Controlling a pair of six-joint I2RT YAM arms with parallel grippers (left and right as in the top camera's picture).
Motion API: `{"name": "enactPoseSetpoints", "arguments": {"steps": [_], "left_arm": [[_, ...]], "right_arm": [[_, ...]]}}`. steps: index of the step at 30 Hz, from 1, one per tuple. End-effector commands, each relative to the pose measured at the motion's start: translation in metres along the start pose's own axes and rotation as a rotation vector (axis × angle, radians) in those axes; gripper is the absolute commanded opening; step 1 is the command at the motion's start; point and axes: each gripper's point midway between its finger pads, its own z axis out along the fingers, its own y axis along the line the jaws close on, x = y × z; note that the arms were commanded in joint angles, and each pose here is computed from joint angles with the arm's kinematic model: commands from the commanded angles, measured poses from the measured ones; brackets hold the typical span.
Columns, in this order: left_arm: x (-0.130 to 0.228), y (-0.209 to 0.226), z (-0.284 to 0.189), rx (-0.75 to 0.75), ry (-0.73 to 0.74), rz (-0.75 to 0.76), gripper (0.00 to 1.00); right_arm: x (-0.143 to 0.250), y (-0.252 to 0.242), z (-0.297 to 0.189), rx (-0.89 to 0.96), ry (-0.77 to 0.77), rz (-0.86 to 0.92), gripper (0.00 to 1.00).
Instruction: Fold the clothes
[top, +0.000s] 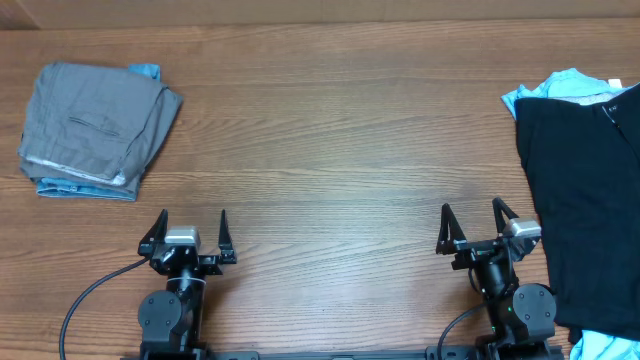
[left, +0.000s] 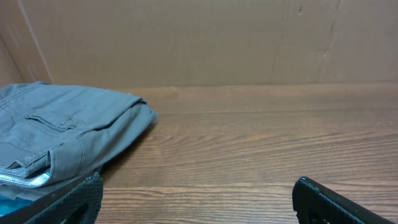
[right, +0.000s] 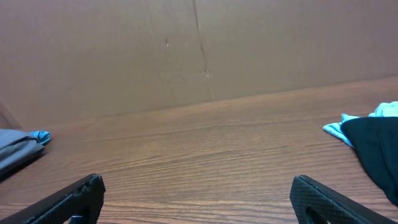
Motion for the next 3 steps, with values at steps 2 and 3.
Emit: {"name": "enactPoseSetpoints", "arguments": {"steps": [2,3], "left_arm": [[-0.0014,0.0031,-0.0004,-0.015,-0.010,0.015,1.00],[-0.0014,0.0030,-0.0004,-0.015,-0.010,0.015,1.00]], "right_arm": [[0.0013,-0.0033,0.0002,0.015,-0.006,0.001,1.00],[0.0013,-0.0033,0.0002,0.015,-0.006,0.001,1.00]]}}
